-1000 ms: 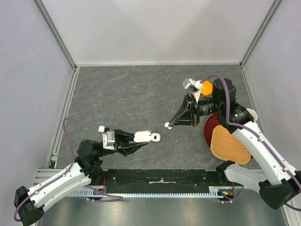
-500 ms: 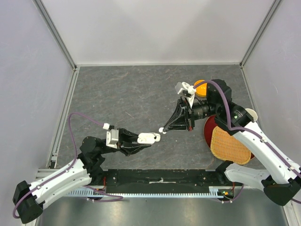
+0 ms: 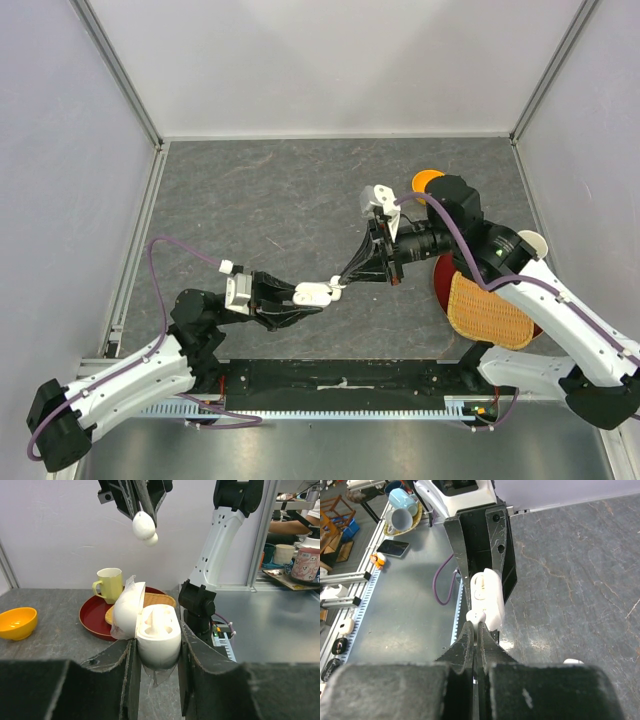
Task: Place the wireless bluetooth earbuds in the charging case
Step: Place the earbud in the charging case.
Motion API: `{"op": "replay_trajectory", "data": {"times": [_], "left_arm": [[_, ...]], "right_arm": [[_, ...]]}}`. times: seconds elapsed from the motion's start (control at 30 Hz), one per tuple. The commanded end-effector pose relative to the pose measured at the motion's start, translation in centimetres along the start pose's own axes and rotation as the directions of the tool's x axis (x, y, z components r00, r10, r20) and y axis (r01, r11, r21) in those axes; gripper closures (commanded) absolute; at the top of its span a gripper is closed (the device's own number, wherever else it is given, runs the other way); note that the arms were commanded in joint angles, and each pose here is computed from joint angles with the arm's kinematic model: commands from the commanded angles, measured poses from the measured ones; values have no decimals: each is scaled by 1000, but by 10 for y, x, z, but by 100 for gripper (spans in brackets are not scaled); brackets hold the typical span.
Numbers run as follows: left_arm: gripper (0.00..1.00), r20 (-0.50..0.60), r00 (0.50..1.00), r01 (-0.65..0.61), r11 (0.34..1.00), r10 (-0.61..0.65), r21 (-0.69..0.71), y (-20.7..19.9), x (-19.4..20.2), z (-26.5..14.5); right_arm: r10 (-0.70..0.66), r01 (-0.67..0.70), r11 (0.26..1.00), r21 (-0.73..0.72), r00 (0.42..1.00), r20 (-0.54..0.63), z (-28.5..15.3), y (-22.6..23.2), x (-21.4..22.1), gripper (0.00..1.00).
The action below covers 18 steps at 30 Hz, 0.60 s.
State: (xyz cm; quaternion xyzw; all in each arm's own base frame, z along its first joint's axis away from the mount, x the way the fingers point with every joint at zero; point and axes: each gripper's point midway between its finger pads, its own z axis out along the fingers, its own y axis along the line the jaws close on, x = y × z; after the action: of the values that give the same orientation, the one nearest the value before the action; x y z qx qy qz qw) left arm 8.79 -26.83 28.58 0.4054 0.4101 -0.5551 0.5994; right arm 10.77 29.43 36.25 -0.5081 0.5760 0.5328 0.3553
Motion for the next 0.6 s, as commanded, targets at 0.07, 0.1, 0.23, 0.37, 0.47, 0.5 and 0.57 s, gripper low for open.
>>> {"op": "replay_trajectory", "data": {"times": [0.07, 0.1, 0.23, 0.37, 0.47, 0.5, 0.57], "left_arm": [[98, 76, 997, -33, 999, 30, 42, -8, -28, 6], [98, 76, 997, -32, 999, 28, 44, -8, -27, 6], [98, 78, 996, -35, 998, 32, 47, -8, -27, 6], [98, 80, 996, -37, 998, 33, 54, -9, -27, 7], [98, 76, 997, -36, 998, 32, 55, -8, -26, 7], [98, 75, 997, -32, 998, 27, 56, -9, -25, 7], [98, 73, 997, -31, 998, 26, 57, -9, -25, 7]], "right_arm": [[-75, 75, 997, -1, 997, -30, 8, 1, -3, 100], [-75, 75, 997, 1, 997, -33, 9, 1, -2, 100], [-90, 90, 996, 0, 995, -44, 14, 3, 0, 100], [-109, 110, 994, 5, 992, -56, 17, 3, 4, 98], [-124, 124, 992, -4, 990, -64, 20, 5, 6, 96], [-127, 127, 992, -2, 990, -68, 21, 5, 7, 96], [-139, 139, 990, -9, 988, -71, 23, 7, 9, 96]]}}
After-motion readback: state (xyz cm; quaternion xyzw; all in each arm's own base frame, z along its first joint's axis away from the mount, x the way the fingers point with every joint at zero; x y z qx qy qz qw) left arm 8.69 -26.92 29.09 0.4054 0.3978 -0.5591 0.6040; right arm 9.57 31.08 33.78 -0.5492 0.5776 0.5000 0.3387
